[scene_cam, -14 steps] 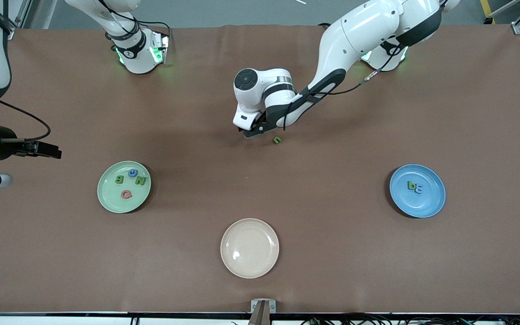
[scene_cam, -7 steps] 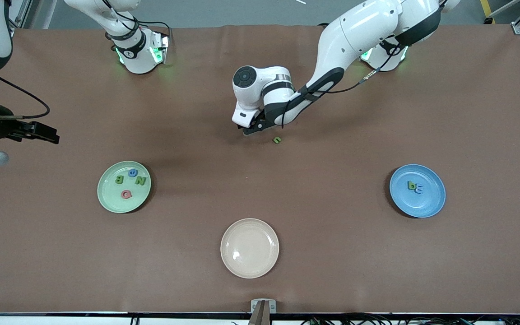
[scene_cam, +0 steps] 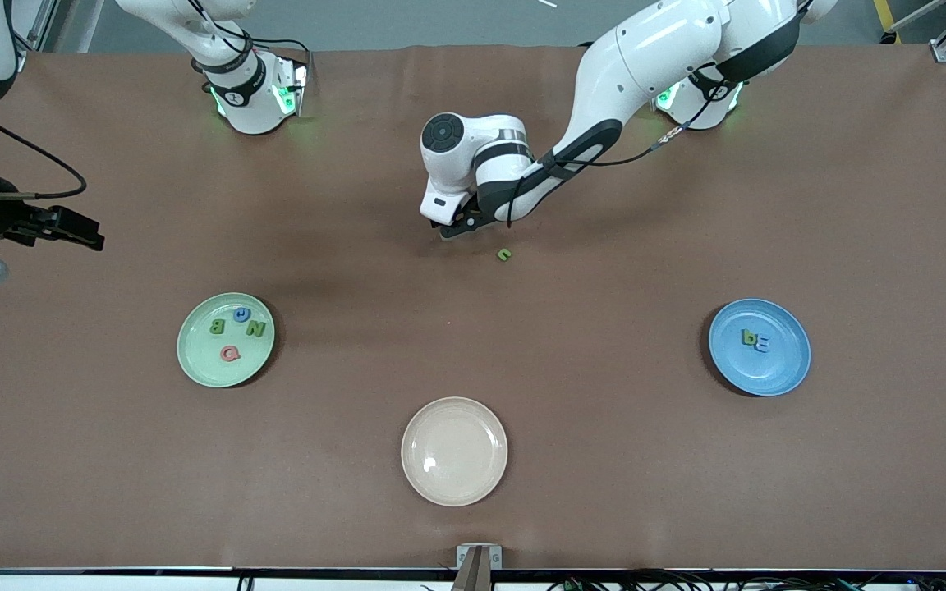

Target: Sort upper and lower case letters into plates

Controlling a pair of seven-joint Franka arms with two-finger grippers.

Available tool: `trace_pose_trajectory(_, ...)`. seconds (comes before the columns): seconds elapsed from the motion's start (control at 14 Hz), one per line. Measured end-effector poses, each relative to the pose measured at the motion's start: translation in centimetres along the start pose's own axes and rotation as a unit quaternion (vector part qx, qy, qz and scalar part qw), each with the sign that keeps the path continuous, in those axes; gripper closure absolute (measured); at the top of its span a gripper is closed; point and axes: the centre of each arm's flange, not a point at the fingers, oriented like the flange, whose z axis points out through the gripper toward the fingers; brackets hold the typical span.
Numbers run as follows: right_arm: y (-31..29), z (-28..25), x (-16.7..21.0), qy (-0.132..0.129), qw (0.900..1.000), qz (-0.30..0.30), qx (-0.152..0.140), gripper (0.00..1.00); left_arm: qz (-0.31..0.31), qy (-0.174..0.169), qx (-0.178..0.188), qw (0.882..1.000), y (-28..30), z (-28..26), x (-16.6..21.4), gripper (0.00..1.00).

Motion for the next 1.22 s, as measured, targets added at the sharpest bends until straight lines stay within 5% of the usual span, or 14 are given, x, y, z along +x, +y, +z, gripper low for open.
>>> trace_pose_trajectory(0.57, 0.5, -1.7, -2.5, 0.016, 1.0, 0.003, 0.001, 0.0, -0.001, 0.006, -0.006, 1.0, 0.1, -0.4, 0.9, 0.46)
trace_pose_trajectory(1.22, 0.7, -3.1, -4.6, 0.033, 0.999, 0.004, 0.003, 0.0, 0.002, 0.011, 0.002, 1.0, -0.1, -0.7, 0.8, 0.7)
